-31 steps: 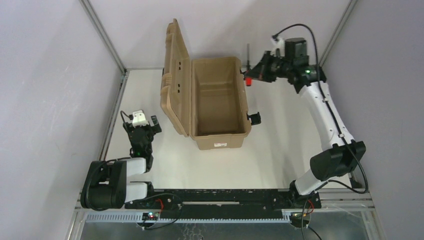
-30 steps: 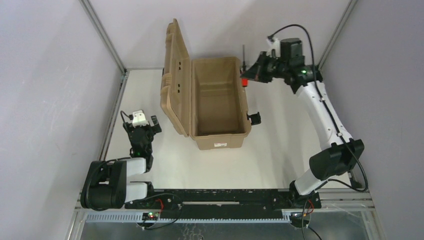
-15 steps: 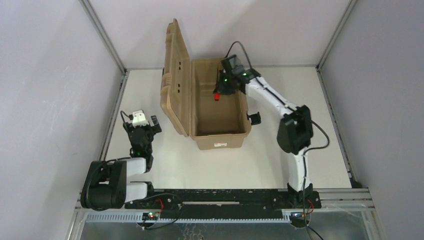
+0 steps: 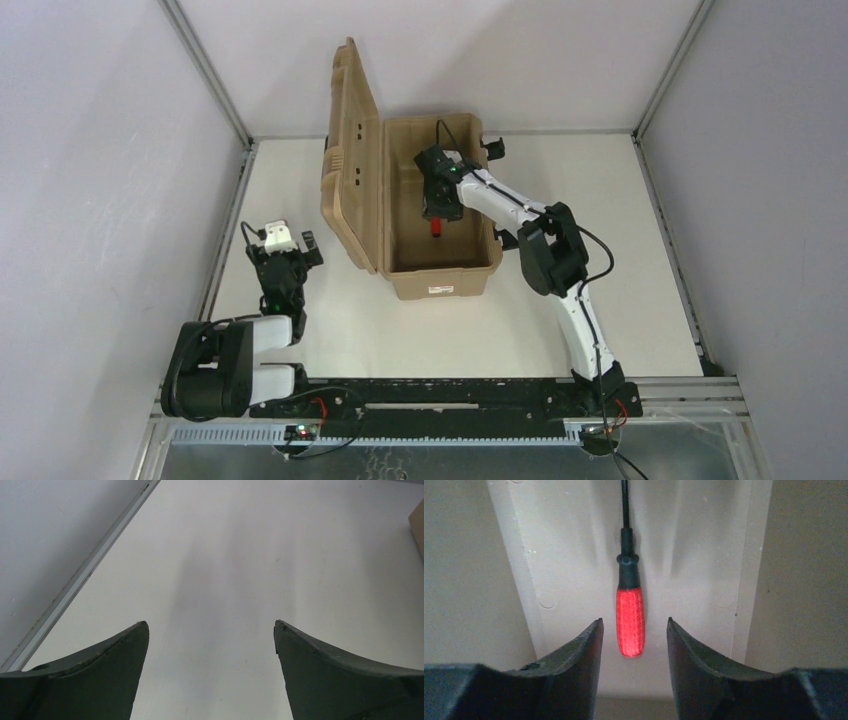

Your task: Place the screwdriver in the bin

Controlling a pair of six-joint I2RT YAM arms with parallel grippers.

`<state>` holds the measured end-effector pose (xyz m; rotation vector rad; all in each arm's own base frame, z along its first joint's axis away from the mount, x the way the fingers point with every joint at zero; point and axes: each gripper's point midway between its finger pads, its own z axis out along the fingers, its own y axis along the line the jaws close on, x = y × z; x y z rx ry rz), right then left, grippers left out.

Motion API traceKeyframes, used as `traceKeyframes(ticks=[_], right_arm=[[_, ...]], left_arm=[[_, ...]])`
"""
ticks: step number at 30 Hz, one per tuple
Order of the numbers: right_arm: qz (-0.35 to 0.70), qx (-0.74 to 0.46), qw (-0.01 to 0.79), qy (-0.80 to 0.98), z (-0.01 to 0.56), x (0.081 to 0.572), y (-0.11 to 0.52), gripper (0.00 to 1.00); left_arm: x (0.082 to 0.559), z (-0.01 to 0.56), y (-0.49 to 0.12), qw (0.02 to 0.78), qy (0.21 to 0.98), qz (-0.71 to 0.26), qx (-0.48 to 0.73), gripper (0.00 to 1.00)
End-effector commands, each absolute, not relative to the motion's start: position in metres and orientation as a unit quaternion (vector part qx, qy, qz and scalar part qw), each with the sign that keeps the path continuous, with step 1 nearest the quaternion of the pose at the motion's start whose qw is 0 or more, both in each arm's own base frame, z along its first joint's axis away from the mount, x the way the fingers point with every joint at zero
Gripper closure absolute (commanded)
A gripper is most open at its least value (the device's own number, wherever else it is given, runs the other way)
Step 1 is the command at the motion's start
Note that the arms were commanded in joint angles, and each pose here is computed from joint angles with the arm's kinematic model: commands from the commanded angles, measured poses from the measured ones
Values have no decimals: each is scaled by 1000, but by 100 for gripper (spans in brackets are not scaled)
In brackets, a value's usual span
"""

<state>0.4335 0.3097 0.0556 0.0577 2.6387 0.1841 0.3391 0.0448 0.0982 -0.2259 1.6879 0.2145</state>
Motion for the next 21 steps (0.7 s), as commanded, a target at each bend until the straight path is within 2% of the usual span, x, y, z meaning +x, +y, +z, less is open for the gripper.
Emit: traceKeyframes(ticks=[1,7,10,12,15,18,21], right_arm=[[100,1,320,942,137,446,319,37],[127,-41,415,900,243,440,305,30],[107,-51,448,886,278,434,282,24],[96,-61,460,880,291,432,263,17],[53,-71,477,874,302,433,223,2],[-6,-57,490,870,305,436,171,0],[-15,-45,501,864,302,443,117,0]], left_arm=[[353,135,47,697,703,92,-103,0],[353,135,47,697,704,92,-103,0],[353,135,47,697,704,92,-103,0],[353,135,47,697,704,92,-103,0],[353,135,47,697,704,92,-103,0],[353,135,47,697,704,92,-103,0],[353,135,47,697,704,92,-103,0]])
